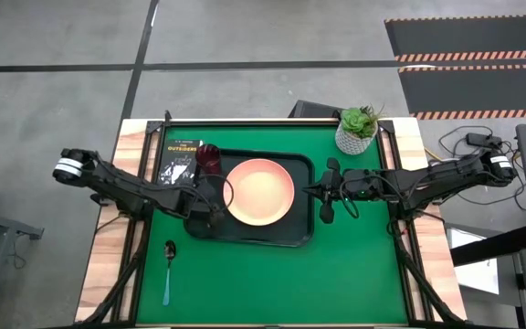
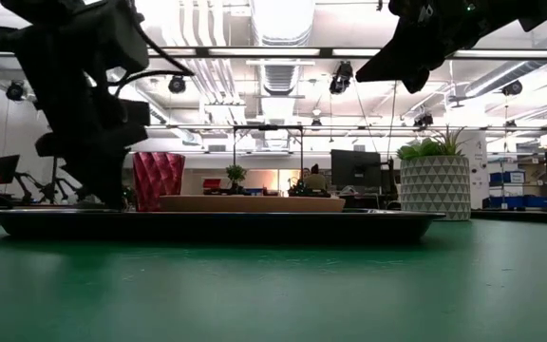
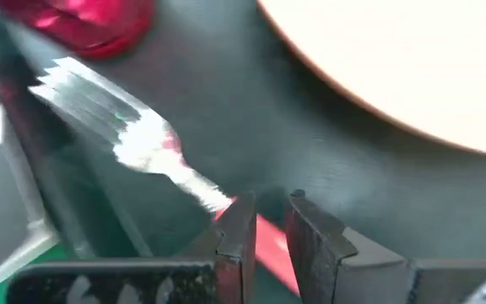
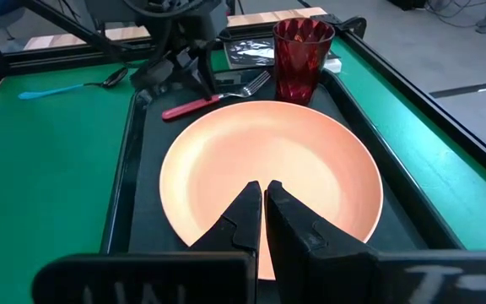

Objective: Pick and place plate/cup/fork/spoon on tray
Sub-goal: Put the pink fork on the black table tray to the bottom of the red glass, then put the blue spoon on the black table tray between the pink fork and the orange plate

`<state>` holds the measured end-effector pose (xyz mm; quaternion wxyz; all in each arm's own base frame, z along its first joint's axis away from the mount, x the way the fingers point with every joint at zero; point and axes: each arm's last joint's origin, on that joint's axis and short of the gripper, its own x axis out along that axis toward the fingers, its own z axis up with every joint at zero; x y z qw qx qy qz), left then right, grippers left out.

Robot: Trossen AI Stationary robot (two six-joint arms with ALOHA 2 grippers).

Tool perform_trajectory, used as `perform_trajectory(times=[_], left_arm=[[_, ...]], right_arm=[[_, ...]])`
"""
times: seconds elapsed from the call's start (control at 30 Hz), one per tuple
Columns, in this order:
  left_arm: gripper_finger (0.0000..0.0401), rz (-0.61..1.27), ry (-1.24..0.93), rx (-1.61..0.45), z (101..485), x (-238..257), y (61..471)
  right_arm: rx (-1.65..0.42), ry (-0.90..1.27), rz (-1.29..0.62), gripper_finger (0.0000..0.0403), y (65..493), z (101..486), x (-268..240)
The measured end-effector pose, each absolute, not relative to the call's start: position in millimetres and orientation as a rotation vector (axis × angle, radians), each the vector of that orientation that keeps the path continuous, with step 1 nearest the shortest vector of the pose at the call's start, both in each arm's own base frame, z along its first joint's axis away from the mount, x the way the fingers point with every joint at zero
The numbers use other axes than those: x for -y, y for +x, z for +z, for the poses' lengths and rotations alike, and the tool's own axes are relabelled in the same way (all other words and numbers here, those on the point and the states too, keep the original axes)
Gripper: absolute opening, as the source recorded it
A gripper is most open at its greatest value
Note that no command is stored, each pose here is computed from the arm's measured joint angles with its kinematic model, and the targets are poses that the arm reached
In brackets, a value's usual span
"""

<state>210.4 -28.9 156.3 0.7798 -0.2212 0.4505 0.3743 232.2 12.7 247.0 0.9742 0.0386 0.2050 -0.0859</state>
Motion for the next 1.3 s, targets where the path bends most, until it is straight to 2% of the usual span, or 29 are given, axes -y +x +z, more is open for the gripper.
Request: perform_trajectory(times=[0.2, 0.63, 0.9, 1.17, 1.3], left_arm=[[0.0047, 0.761, -0.488, -1.056, 148.4, 31.0, 209.8], [0.0047, 0.838, -0.518, -1.118, 150.1, 29.5, 200.0], [0.0047, 0.819, -0.54, -1.107, 155.2, 30.2, 201.4], [0.0047, 0.706, -0.647, -1.11, 184.4, 35.4, 211.5], [0.0047, 0.583, -0.745, -1.188, 201.2, 41.0, 217.3]], right_arm=[[-0.423, 0.078, -0.174, 0.0009, 231.8, 246.2, -12.7], [-0.425, 0.078, -0.175, 0.0009, 231.7, 245.9, -12.6], [-0.426, 0.078, -0.174, 0.0009, 231.7, 245.9, -12.7], [-0.426, 0.078, -0.175, 0.0009, 231.7, 245.9, -12.6], [-0.427, 0.074, -0.173, 0.0009, 231.6, 245.8, -12.7]])
